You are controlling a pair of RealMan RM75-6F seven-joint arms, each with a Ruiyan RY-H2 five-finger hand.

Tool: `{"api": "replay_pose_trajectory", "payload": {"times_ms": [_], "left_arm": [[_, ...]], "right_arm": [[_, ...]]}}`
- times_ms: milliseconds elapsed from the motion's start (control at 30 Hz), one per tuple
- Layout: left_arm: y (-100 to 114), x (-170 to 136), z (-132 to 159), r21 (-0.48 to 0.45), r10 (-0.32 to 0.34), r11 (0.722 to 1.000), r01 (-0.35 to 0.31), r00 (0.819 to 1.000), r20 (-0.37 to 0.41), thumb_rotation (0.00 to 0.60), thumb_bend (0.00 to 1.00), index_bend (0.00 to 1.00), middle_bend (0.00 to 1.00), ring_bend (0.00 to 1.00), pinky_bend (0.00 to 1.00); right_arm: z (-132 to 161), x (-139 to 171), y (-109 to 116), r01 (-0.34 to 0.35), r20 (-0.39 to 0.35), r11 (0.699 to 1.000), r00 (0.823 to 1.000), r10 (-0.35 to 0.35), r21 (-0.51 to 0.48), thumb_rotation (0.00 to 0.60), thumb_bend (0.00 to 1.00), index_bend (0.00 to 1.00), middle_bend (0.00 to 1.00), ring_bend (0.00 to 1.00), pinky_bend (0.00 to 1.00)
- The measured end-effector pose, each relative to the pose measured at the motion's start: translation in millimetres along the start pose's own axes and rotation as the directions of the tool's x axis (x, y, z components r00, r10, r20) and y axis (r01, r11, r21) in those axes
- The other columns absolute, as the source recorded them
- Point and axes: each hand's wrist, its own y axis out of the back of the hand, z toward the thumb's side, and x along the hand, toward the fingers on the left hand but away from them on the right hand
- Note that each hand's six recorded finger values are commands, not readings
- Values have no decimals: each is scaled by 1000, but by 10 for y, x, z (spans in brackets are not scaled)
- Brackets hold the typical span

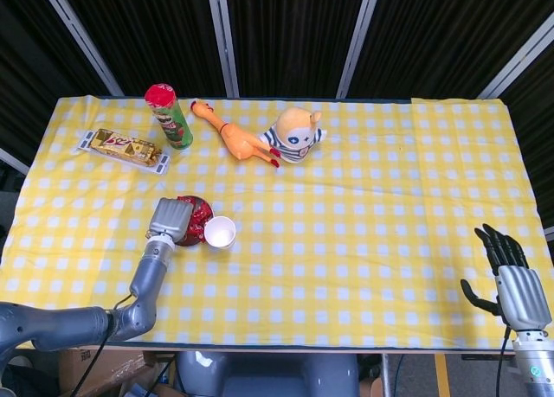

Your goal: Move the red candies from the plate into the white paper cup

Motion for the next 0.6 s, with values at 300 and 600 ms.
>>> {"api": "replay_pose_trajectory", "payload": {"times_ms": [300,600], "left_arm": [[164,-13,-84,-8,31,999,-31,999,-6,600,463,521,605,881,886],[465,-83,-184,-18,80,997,-80,997,-7,600,463,521,603,880,885]], "right_arm": [[1,-4,10,7,-1,1000,1000,-7,0,600,408,0,0,0,0],[4,-5,12,9,-3,1000,1000,-9,4,600,409,0,0,0,0]]}}
